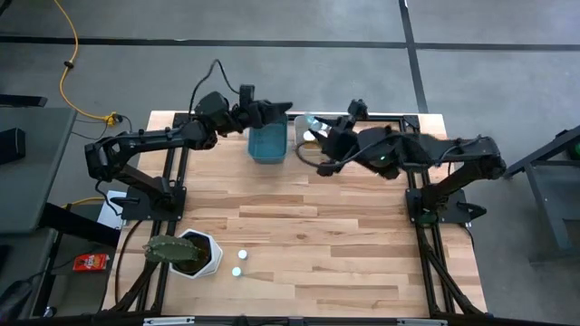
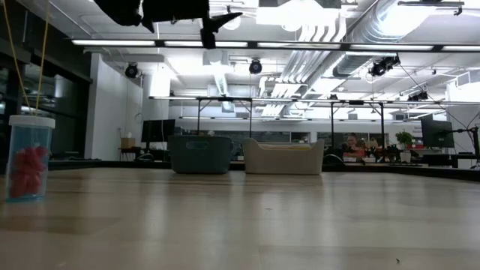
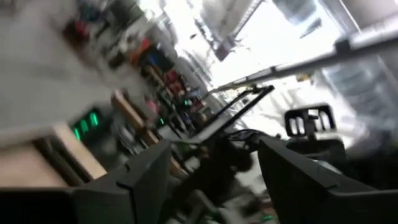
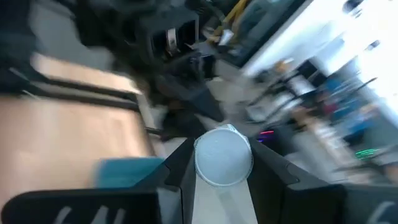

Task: Pick and place medicine bottles into bin by pill shape (circle, oval)

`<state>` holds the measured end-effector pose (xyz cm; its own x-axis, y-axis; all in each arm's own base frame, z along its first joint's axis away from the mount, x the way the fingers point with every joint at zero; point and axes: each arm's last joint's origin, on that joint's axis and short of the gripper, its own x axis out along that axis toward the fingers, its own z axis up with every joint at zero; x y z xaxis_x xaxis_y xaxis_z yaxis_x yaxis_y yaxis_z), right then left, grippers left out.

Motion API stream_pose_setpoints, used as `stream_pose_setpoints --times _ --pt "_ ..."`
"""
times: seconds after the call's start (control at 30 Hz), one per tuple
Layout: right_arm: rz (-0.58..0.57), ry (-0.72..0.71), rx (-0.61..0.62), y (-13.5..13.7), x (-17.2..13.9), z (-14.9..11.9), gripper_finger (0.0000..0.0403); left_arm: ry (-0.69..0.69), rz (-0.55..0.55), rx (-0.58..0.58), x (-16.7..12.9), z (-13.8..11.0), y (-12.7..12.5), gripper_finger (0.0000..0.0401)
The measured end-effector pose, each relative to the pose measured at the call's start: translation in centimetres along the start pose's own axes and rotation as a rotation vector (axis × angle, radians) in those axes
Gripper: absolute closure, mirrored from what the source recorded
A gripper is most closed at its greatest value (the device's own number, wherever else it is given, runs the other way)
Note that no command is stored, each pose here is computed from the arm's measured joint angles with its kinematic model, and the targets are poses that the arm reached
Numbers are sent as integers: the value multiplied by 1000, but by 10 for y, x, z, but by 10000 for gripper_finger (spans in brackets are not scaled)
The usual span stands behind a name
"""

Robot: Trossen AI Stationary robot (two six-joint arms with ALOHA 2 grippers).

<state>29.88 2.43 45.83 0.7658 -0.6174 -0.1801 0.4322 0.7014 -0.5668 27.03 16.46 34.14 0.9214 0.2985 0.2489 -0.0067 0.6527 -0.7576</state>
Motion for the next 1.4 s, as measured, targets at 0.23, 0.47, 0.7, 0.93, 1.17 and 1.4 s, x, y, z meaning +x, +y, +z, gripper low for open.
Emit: stream_pose_setpoints --times 0.23,0.47,0.7,0.93,1.17,1.4 --pt "282 201 388 -27 -1 -19 310 18 -115 468 -11 40 1 173" --pt "355 398 487 -24 23 -40 310 231 40 963 -34 62 -39 174" --pt "396 467 473 -2 64 -50 310 232 281 1029 -84 75 -107 174" --pt "484 480 479 27 141 -75 310 142 105 810 -140 73 -149 174" --pt "408 514 508 38 207 -117 310 80 82 697 -162 49 -141 174" --pt "342 636 593 50 247 -161 310 77 32 581 -151 16 -114 174"
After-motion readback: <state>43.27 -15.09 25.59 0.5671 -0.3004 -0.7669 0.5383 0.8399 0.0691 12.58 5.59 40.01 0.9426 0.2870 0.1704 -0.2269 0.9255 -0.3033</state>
